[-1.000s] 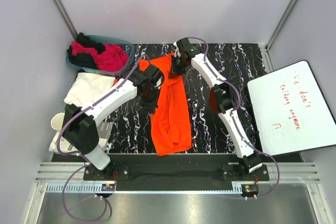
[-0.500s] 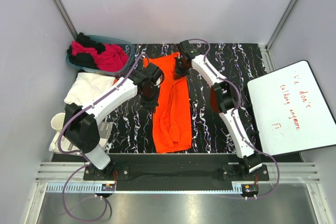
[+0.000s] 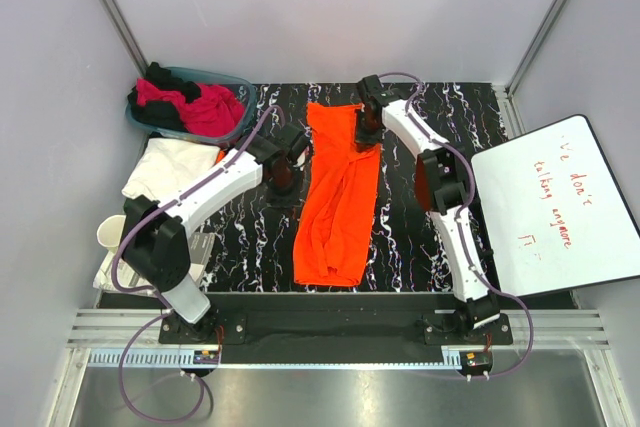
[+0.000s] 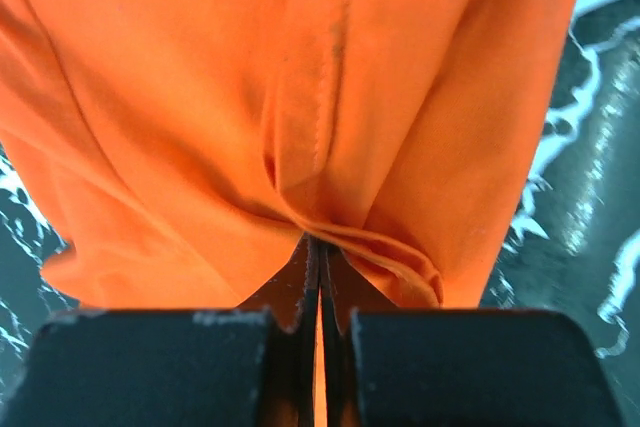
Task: Fold and stack the t-shirts
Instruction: Rotate the tshirt 90 degrees
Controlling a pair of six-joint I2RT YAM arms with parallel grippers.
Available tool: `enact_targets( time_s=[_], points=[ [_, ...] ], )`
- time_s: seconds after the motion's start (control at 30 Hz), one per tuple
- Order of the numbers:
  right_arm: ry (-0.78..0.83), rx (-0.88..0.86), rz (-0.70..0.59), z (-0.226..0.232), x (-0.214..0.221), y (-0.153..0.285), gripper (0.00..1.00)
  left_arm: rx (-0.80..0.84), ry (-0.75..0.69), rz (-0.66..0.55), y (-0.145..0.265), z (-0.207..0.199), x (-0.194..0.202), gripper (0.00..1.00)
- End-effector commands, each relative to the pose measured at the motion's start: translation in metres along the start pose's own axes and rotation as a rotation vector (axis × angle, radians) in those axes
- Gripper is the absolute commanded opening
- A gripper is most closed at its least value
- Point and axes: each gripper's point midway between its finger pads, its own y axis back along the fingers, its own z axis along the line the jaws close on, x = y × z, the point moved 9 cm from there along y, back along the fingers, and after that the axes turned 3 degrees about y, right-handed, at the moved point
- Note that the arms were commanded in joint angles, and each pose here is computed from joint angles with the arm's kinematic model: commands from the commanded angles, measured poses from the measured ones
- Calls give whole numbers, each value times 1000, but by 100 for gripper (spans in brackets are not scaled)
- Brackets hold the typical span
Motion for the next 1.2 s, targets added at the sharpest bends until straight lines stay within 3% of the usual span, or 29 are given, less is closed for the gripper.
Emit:
enact_targets(
  time_s=[0.0, 0.2, 0.33, 0.4, 0.43, 0.47, 0.5, 0.57, 0.7, 0.73, 0.77, 1.03, 1.17],
  points=[
    [54, 55, -111, 0, -15, 52, 0, 10, -31, -19, -8, -1, -7, 0],
    [48, 126, -138, -16, -13, 77, 0, 11, -56, -4, -17, -1, -9, 0],
    [85, 57, -162, -14, -9, 119, 0, 15, -82, 1, -20, -2, -11, 1],
    [118, -45, -117, -8, 4, 131, 4, 15, -94, 4, -21, -2, -11, 16],
    [134, -96, -126, -4, 9, 148, 15, 11, -94, 2, -22, -1, -12, 32],
    [153, -166, -72, 1, 23, 149, 21, 8, -96, 1, -22, -1, -13, 60],
    [178, -208, -49, 11, 34, 155, 22, 7, -93, -7, -20, -1, -14, 75],
    [215, -260, -6, 20, 59, 170, 39, 17, -81, -22, -18, 1, -18, 99],
    [314, -338, 64, 50, 115, 189, 78, 80, -40, -27, -14, 8, -28, 99],
    [344, -365, 62, 63, 130, 199, 96, 83, -19, -27, -13, 13, -31, 99],
    [344, -353, 80, 63, 142, 195, 100, 82, -20, -27, -14, 16, -33, 99],
    [419, -352, 167, 99, 208, 195, 99, 42, 68, -15, -23, 60, -36, 99],
    [417, -319, 239, 106, 231, 180, 71, 69, 143, -20, -22, 85, -38, 99]
  ],
)
